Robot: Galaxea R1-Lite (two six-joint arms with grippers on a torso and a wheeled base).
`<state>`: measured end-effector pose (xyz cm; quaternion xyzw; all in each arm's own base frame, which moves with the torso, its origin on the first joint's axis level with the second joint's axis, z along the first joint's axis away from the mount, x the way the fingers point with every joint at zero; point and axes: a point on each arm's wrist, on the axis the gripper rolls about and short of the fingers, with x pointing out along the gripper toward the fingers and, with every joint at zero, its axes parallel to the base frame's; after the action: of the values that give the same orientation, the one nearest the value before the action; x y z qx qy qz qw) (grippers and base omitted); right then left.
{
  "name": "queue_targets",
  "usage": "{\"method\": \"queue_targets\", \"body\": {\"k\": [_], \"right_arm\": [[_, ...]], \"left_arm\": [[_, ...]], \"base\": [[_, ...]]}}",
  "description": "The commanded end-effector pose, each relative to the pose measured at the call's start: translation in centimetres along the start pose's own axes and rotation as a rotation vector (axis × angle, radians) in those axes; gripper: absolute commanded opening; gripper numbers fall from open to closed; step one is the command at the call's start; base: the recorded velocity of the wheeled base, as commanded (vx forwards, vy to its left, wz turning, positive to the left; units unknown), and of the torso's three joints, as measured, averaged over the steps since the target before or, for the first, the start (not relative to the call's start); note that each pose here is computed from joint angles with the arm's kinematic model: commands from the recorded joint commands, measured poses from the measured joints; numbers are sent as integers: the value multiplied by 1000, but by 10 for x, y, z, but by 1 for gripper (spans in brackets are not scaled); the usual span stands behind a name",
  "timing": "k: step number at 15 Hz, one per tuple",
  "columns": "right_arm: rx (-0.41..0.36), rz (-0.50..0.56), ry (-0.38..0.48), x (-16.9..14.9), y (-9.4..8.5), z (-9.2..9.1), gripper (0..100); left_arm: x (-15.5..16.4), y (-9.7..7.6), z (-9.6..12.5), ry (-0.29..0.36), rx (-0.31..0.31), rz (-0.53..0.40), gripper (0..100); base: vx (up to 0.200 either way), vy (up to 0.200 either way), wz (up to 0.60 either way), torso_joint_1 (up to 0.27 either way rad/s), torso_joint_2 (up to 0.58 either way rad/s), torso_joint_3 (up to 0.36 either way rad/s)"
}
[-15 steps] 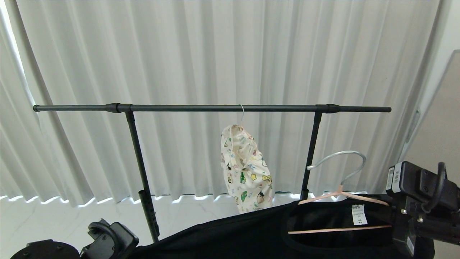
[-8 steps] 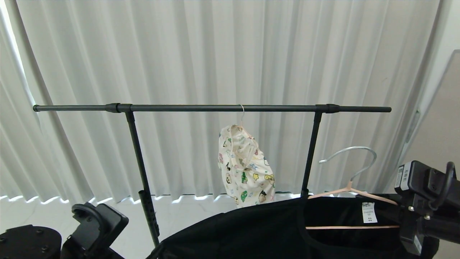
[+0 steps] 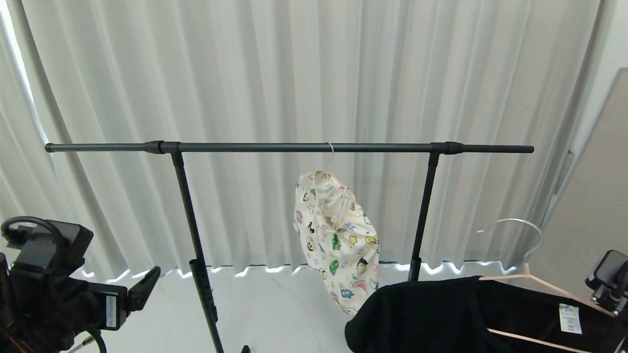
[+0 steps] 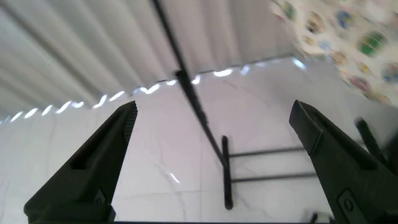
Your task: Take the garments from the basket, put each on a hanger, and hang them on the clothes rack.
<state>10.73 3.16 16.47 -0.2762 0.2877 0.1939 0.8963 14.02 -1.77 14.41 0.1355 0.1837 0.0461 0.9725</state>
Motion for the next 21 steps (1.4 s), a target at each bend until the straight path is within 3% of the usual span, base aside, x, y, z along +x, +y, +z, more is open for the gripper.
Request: {"method": "queue_targets", "body": {"k": [1, 5, 7, 9, 12, 15, 21], "right_arm": [[56, -73, 46, -10, -5, -11, 0], [157, -245, 236, -8, -19, -24, 0], [214, -288, 280, -2, -34, -19, 0], [336, -286, 262, 13, -48, -2, 0], [497, -263, 194, 44, -50, 48, 0], [509, -294, 144, 66, -38, 91, 0], [469, -297, 93, 75, -29, 113, 0]], "left_arm": [[7, 9, 10, -9, -20, 59, 100], [6, 9, 9, -5, -8, 60, 100], [4, 7, 11, -21, 9, 44, 100], [1, 1, 14, -46, 44, 5, 100], [-2, -11, 14, -60, 86, -70, 100], [-3, -14, 13, -57, 109, -71, 100], [-3, -14, 11, -51, 111, -71, 100]], "base": [[0, 0, 0, 0, 0, 0], [0, 0, 0, 0, 0, 0], [0, 0, 0, 0, 0, 0], [0, 0, 0, 0, 0, 0], [0, 0, 0, 0, 0, 0], [0, 0, 0, 0, 0, 0], [33, 0, 0, 0, 2, 0]]}}
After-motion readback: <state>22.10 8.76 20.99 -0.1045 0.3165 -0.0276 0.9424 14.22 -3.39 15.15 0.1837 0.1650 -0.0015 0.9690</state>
